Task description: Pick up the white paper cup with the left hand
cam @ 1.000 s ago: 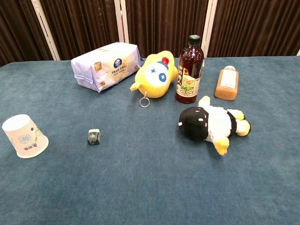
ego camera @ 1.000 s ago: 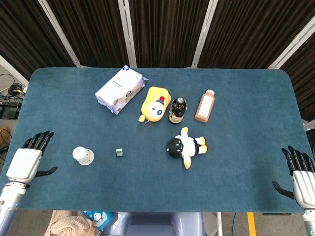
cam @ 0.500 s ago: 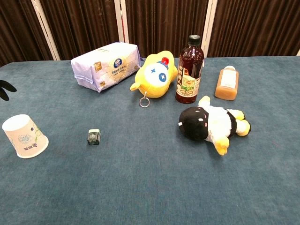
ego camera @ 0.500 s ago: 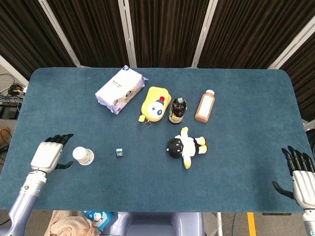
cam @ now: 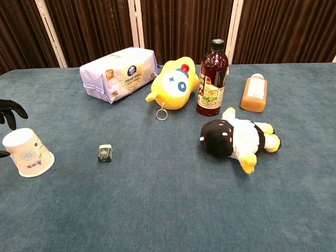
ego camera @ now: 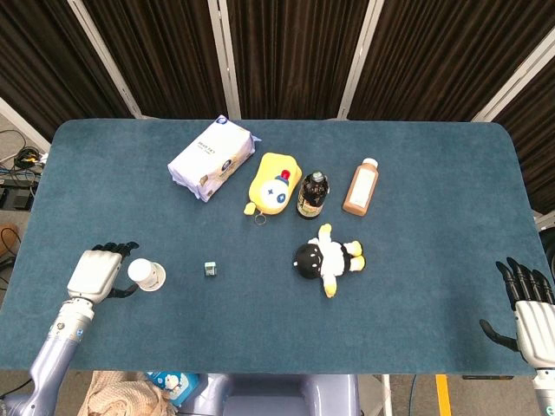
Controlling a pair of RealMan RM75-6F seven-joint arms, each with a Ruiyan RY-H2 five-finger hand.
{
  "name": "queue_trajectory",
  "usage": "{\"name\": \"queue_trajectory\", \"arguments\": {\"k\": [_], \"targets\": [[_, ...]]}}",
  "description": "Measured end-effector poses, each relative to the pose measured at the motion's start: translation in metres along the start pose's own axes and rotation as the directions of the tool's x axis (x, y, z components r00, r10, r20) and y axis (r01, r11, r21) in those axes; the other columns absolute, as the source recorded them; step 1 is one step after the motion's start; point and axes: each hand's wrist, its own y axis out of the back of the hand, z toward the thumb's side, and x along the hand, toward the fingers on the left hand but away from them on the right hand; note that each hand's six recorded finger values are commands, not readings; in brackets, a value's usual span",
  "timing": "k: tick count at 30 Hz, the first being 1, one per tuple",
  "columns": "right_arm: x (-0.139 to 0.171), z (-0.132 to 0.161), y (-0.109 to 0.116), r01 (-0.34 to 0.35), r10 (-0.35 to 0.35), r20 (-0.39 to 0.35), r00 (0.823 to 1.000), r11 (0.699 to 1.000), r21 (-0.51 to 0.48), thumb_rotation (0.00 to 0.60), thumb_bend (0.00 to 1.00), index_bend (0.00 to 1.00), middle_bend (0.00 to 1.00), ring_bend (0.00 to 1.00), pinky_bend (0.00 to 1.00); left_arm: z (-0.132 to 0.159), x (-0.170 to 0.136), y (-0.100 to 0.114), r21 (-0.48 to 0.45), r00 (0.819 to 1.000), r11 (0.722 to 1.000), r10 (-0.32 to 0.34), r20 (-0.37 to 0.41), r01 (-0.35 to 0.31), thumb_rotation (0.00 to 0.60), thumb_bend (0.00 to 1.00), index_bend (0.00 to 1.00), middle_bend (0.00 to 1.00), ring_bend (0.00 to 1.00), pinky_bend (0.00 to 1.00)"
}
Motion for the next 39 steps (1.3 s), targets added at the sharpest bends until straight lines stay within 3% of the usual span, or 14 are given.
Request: {"name": "queue_trajectory", "arguments": {"k": [9,19,30,39], "targets": [[0.0,0.0,0.0,-0.002,0.002,0.0,1.0,1.0,-0.003,0.6,0.24,0.0,0.0,0.0,0.0,0.008,0.005,-0.004,-0.007,1.0,1.0,0.005,0.014,-0.005,0.6,0.3,0.38,0.51,0.43,0.47],[0.0,0.0,0.0,-0.003,0.003,0.0,1.0,1.0,-0.004,0.6,0.24,0.0,0.0,0.0,0.0,0.017,0.002,0.006,-0.023,0.998,0.999,0.04,0.052,-0.039,0.6,0.3,0.38,0.51,0.43,0.47],[0.0,0.0,0.0,-0.001,0.001,-0.001,1.0,1.0,-0.005,0.6,0.24,0.0,0.0,0.0,0.0,0.05,0.004,0.038,-0.065,0.984,0.992,0.12,0.133,-0.112,0.6,0.3,0.38,0.51,0.43,0.47],[0.0,0.0,0.0,-0.002,0.002,-0.002,1.0,1.0,-0.009,0.6,0.24,0.0,0.0,0.0,0.0,0.078,0.018,0.037,-0.062,0.979,0.992,0.122,0.166,-0.113,0.6,0.3,0.38,0.51,0.43,0.47]]}}
